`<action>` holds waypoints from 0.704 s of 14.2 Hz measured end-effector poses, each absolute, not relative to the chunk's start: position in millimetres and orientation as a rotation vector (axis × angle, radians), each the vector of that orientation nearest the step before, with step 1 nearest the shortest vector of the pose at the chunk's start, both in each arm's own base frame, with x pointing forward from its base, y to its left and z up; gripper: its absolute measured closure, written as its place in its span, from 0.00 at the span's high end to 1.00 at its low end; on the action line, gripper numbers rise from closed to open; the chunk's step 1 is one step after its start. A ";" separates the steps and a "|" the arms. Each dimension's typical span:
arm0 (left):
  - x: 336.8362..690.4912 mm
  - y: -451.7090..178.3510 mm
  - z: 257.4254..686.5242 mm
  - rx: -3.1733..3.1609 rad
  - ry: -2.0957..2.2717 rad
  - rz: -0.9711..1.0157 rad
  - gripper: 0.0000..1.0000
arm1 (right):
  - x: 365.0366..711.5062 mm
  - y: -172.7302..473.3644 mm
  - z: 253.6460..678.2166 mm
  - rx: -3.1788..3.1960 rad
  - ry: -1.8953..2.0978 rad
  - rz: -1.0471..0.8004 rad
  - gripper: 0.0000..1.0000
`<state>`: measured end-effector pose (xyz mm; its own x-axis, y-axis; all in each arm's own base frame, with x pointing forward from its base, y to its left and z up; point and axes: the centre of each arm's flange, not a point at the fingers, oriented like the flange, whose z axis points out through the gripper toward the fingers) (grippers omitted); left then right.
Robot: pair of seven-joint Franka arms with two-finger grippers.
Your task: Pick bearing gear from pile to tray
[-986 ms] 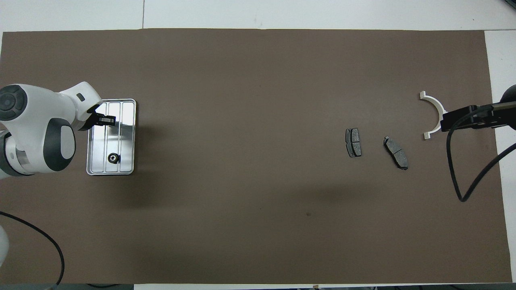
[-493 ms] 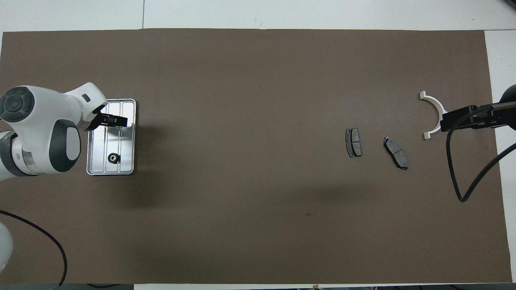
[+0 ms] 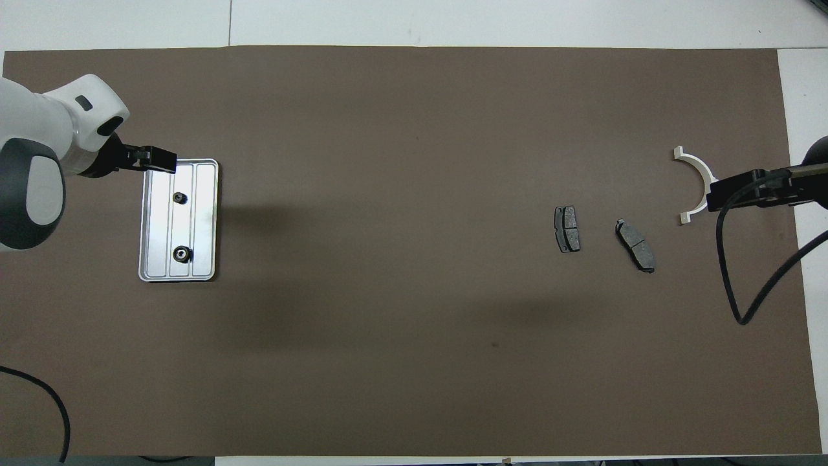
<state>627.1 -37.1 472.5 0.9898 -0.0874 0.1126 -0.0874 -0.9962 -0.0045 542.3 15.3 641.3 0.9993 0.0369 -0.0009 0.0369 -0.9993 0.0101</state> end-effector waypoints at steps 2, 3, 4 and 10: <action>612.4 -62.9 509.1 3.127 -0.045 0.210 1.00 | 542.3 14.4 641.3 3.131 0.055 -0.001 1.00; 601.5 -73.7 525.9 3.126 -0.021 0.204 1.00 | 542.3 14.2 641.3 3.131 0.055 -0.001 1.00; 588.8 -80.2 544.4 3.127 -0.010 0.195 1.00 | 542.3 14.1 641.3 3.131 0.054 -0.001 1.00; 524.0 -72.1 636.3 3.130 0.025 0.031 1.00 | 542.3 14.2 641.3 3.131 0.055 -0.001 1.00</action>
<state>524.0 -72.1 636.3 0.9997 0.0163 0.0197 0.0161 -0.9998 0.0116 542.3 14.2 641.3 0.9994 0.0349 -0.0008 0.0349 -0.9993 0.0101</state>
